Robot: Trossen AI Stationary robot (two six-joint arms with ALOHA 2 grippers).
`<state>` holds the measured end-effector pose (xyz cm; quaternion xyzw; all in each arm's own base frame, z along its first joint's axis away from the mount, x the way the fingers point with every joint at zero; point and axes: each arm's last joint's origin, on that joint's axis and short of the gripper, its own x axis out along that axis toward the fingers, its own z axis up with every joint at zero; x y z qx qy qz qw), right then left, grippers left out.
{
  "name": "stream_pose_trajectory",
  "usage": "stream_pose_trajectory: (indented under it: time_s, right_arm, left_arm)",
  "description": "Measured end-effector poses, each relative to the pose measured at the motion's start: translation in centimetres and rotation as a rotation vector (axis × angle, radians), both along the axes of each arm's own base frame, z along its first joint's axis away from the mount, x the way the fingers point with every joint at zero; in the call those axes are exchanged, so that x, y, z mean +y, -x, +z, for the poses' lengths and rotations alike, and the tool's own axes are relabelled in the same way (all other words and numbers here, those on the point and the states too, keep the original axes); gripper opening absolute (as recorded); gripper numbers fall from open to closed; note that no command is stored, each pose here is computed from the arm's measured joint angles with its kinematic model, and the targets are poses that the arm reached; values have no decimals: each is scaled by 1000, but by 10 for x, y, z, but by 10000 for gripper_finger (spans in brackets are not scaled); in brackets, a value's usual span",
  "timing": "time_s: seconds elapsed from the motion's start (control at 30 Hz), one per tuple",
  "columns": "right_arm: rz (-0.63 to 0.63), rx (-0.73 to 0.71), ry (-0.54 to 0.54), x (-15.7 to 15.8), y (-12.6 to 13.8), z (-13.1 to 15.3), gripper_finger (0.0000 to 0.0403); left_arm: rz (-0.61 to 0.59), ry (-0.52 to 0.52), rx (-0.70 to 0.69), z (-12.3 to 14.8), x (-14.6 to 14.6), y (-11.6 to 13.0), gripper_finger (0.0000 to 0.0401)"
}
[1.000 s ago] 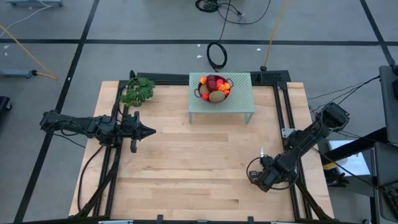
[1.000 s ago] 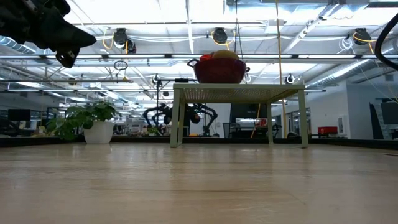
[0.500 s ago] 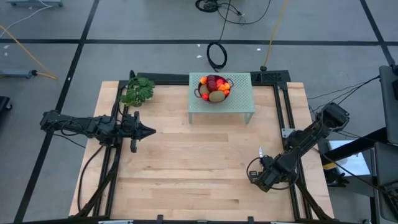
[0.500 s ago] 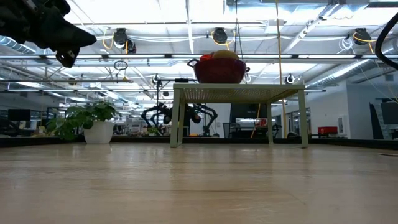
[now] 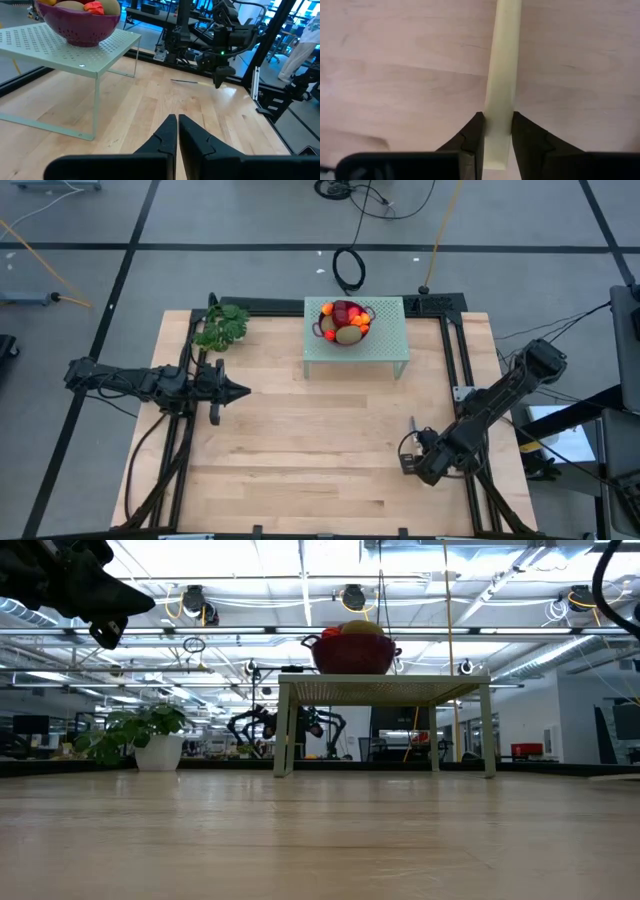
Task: Pick & Place Fruit
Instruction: Put the knife on the shelf
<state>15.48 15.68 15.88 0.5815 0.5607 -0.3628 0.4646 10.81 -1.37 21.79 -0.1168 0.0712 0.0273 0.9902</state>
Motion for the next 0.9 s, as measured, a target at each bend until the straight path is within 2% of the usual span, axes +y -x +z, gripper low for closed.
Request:
stream_pose_trajectory:
  time_s: [0.3, 0.5, 0.67, 0.9]
  right_arm:
    - [76, -90, -43, -2, 1, 14, 67]
    - [45, -176, 51, -4, -1, 14, 67]
    - [18, -199, 78, -5, -2, 14, 67]
    - [-73, -335, 178, -10, -4, 21, 67]
  left_arm:
    - [1, 0, 0, 0, 0, 0, 2]
    - [20, 3, 0, 0, 1, 0, 13]
    - [37, 0, -1, 0, 1, 0, 8]
    - [45, -1, -2, 0, 1, 0, 11]
